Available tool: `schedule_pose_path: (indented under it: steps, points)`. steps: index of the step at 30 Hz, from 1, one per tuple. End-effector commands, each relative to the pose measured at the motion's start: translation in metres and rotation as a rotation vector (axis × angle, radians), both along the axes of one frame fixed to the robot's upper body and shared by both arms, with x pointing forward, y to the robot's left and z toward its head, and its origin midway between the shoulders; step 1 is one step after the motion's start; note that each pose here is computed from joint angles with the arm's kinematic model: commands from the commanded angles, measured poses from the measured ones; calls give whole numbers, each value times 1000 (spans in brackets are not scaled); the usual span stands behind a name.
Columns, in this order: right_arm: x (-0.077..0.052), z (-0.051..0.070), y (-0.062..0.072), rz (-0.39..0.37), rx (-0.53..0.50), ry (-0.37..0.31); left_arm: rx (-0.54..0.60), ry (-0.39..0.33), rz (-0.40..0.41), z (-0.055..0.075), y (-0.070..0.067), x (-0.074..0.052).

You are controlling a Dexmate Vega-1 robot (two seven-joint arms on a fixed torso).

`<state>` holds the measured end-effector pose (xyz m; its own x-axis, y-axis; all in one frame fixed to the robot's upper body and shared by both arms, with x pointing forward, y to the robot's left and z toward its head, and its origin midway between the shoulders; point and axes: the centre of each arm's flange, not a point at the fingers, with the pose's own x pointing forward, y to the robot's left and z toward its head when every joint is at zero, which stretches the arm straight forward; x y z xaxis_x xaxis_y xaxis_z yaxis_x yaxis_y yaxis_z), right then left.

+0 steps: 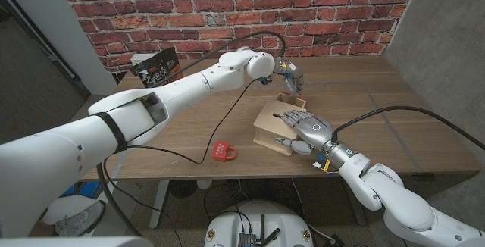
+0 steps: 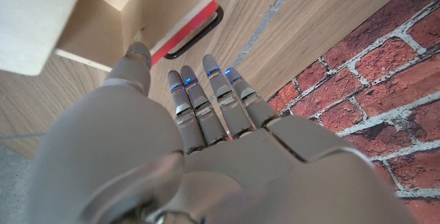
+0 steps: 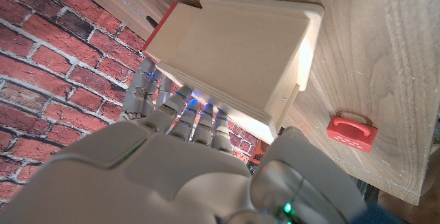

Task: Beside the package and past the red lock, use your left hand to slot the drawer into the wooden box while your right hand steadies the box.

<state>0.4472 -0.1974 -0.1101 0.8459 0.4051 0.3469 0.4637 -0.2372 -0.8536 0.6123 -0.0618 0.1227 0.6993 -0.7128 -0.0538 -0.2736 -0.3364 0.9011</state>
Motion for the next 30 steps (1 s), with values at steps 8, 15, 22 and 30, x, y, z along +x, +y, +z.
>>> schedule_pose_path:
  steps: [8,15,22,30]
  points:
    - [-5,16,4,13,-17,-45,-27,96,0,38,-8,8]
    - [-8,18,3,8,-16,-55,-37,147,1,46,-10,19]
    - [-9,20,2,14,-12,-66,-39,205,-1,50,-12,29]
    - [-11,22,1,15,-8,-83,-24,241,4,50,-16,36]
